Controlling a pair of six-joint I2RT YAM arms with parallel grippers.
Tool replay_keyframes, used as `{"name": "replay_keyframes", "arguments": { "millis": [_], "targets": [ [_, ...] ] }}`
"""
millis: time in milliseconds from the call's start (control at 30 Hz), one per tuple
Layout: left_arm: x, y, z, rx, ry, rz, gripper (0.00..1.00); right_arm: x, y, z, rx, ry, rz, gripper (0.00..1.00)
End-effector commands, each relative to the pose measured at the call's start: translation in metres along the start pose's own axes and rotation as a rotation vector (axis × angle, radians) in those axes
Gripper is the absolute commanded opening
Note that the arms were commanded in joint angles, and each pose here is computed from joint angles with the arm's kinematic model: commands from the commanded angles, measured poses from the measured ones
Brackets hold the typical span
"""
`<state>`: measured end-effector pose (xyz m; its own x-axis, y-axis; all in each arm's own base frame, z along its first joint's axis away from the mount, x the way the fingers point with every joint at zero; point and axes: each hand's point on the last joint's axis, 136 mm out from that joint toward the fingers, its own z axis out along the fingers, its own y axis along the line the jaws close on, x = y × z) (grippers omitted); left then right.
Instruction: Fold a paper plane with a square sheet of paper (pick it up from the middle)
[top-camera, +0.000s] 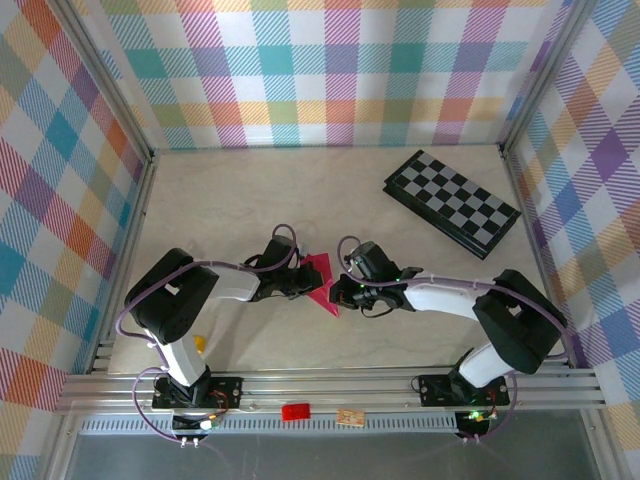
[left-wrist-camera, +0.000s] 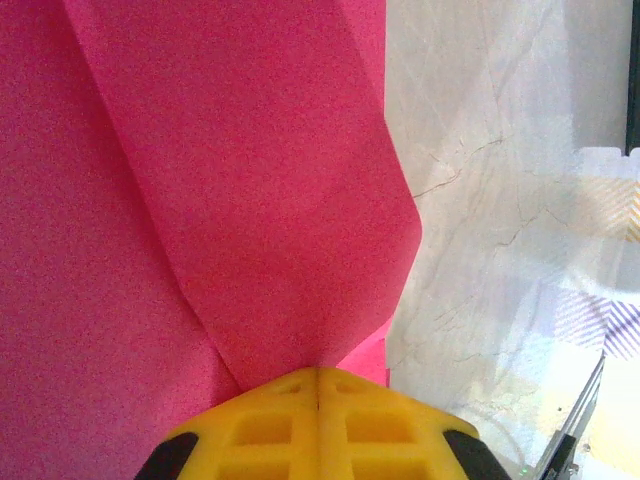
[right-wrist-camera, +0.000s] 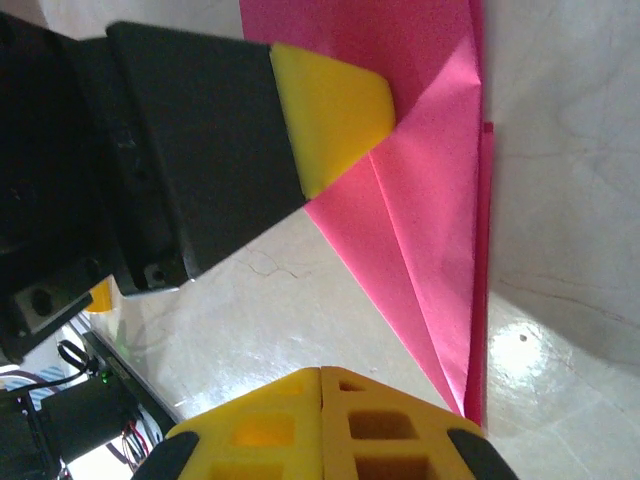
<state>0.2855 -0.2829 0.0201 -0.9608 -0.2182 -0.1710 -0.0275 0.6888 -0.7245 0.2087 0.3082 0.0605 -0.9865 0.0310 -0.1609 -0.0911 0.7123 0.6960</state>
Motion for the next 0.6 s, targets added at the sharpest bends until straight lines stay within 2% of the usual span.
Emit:
{"name": "replay_keyframes", "arguments": {
  "millis": [0,167,267,367,567],
  "targets": [
    [0.011,0.037,0.003,-0.106,0.019,-0.054,0.01,-0.010,0.002,0.005,0.016,-0.008,0.015,0.08],
    [0.010,0.035,0.003,-0.104,0.022,-0.046,0.01,-0.015,0.005,0.023,0.033,0.039,0.026,0.08],
    [0.010,0.036,0.003,-0.111,0.020,-0.044,0.01,-0.009,-0.009,0.035,0.064,0.074,0.049,0.08],
    [0.010,0.037,0.003,-0.114,0.021,-0.044,0.01,0.005,-0.030,0.041,0.112,0.116,0.077,0.08],
    [0.011,0.041,0.004,-0.132,0.024,-0.041,0.01,0.046,-0.060,0.032,0.104,0.179,0.124,0.07]
  ]
}}
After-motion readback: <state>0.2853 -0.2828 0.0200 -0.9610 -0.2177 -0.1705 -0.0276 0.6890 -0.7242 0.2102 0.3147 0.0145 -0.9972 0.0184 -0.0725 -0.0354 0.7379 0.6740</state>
